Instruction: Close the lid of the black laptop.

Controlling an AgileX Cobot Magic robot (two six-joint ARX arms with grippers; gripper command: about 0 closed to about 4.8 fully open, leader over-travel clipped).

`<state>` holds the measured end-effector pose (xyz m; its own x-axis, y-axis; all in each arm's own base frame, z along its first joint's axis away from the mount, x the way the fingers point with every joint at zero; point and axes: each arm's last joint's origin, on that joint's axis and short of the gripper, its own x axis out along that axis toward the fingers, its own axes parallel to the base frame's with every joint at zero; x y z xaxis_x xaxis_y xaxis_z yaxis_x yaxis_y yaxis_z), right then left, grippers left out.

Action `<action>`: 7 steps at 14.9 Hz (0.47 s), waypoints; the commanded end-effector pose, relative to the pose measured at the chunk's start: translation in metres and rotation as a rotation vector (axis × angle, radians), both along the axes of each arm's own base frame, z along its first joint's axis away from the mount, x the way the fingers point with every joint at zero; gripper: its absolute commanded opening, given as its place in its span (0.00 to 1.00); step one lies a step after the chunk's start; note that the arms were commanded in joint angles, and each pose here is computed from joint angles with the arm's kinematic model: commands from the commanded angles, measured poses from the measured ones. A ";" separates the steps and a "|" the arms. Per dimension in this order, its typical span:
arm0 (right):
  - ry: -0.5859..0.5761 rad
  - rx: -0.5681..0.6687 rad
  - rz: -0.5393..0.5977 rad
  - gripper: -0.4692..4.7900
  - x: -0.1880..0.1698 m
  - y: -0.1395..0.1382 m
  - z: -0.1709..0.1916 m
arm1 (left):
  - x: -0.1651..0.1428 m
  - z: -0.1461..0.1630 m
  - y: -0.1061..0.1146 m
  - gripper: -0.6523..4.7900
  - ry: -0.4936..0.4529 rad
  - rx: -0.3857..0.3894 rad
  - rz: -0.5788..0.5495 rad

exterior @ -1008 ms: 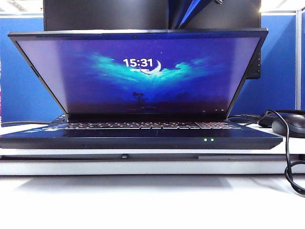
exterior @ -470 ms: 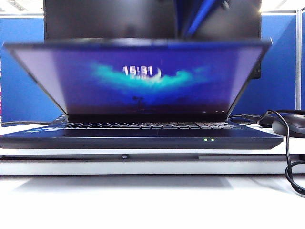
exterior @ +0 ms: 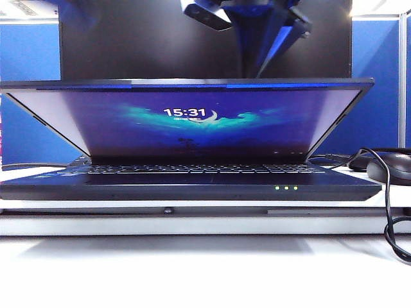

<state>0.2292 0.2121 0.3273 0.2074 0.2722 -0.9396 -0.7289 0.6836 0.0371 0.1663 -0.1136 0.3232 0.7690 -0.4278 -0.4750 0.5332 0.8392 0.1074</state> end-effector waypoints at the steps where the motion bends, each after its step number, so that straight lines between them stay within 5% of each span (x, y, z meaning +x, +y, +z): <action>1: -0.015 0.016 -0.002 0.08 0.000 0.001 0.002 | 0.010 -0.021 -0.007 0.11 0.105 0.151 -0.030; 7: -0.020 -0.002 -0.015 0.08 0.001 0.000 0.001 | 0.022 -0.043 -0.017 0.11 0.224 0.209 -0.069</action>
<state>0.2300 0.2121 0.3267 0.2166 0.2678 -0.9388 -0.7245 0.6886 0.0293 0.1884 -0.1303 0.2816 0.6222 -0.3554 -0.6975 0.6098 0.7788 0.1470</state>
